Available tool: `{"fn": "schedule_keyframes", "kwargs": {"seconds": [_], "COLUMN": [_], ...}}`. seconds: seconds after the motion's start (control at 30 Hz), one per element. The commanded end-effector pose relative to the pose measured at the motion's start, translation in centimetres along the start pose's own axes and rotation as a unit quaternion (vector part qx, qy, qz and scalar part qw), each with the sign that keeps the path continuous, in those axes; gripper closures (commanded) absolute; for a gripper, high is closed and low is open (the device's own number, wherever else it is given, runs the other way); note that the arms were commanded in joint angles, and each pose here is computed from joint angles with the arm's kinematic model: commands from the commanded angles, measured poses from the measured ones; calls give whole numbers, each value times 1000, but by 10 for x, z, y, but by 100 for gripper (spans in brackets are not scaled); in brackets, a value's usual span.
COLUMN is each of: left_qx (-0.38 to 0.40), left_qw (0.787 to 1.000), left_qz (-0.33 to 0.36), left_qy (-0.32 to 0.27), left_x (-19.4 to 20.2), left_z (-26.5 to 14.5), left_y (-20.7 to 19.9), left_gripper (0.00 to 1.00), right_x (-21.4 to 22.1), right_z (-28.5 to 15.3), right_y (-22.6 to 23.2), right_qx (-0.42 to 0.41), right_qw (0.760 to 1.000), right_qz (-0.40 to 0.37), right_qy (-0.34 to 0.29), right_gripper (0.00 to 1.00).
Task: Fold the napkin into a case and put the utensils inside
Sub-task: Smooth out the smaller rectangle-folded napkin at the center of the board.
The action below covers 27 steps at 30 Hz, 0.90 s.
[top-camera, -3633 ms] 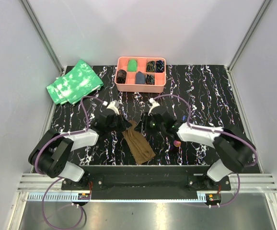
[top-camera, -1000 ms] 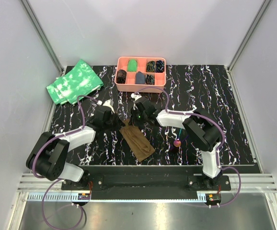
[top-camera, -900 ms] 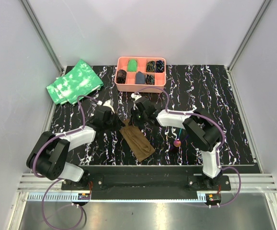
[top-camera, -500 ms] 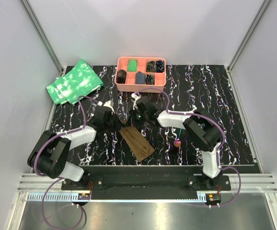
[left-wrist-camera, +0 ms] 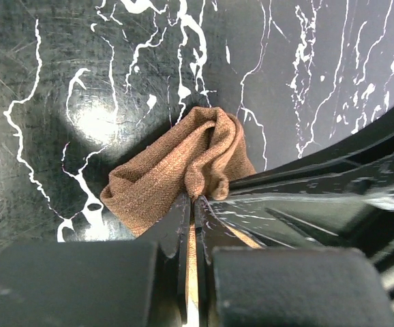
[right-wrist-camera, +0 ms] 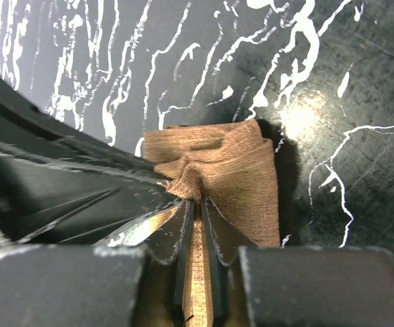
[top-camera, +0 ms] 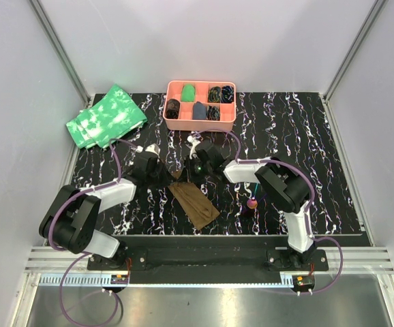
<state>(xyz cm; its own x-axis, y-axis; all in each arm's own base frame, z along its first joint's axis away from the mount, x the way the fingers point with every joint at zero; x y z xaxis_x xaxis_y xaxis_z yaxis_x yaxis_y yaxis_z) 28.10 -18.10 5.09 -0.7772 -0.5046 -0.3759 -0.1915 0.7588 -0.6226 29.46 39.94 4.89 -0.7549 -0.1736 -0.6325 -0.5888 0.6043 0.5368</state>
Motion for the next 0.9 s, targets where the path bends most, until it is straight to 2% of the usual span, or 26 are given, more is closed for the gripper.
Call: {"fn": "schedule_keyframes", "kwargs": {"seconds": [0.0,0.3,0.33,0.43,0.87], "left_qx": [49,33,30,29,26], "left_qw": [998,996,996,995,991], "left_qz": [-27,-78,-83,-95,-132], "left_qy": [-3,12,11,6,6], "left_x": [-6,-3,-2,-3,-9], "left_z": [-4,-2,-1,-3,-6], "left_y": [-27,-26,-24,-23,-25], "left_gripper": [100,100,100,100,100], "right_x": [-2,-2,-2,-1,4], "right_z": [7,1,0,-4,-13], "right_y": [6,14,15,16,22], "right_qx": [-31,-55,-57,-64,-78], "right_qw": [999,997,997,997,995], "right_qz": [-18,-24,-22,-22,-40], "right_qy": [-18,-38,-40,-44,-41], "right_gripper": [84,71,67,62,48]}}
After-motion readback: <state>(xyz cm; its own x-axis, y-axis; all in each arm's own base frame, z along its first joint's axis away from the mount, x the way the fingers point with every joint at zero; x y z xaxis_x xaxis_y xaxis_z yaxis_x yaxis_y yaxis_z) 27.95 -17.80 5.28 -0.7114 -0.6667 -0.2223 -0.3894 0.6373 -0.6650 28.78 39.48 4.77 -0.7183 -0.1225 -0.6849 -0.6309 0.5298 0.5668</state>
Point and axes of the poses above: each gripper's point midway between its finger pads, its own z axis out along the fingers, its own y axis along the line the jaws close on, x = y × z, the point moved 2 cm from there along -z, back along the fingers, and after that the axes turned 9 degrees about -z, right-handed, at the moved point
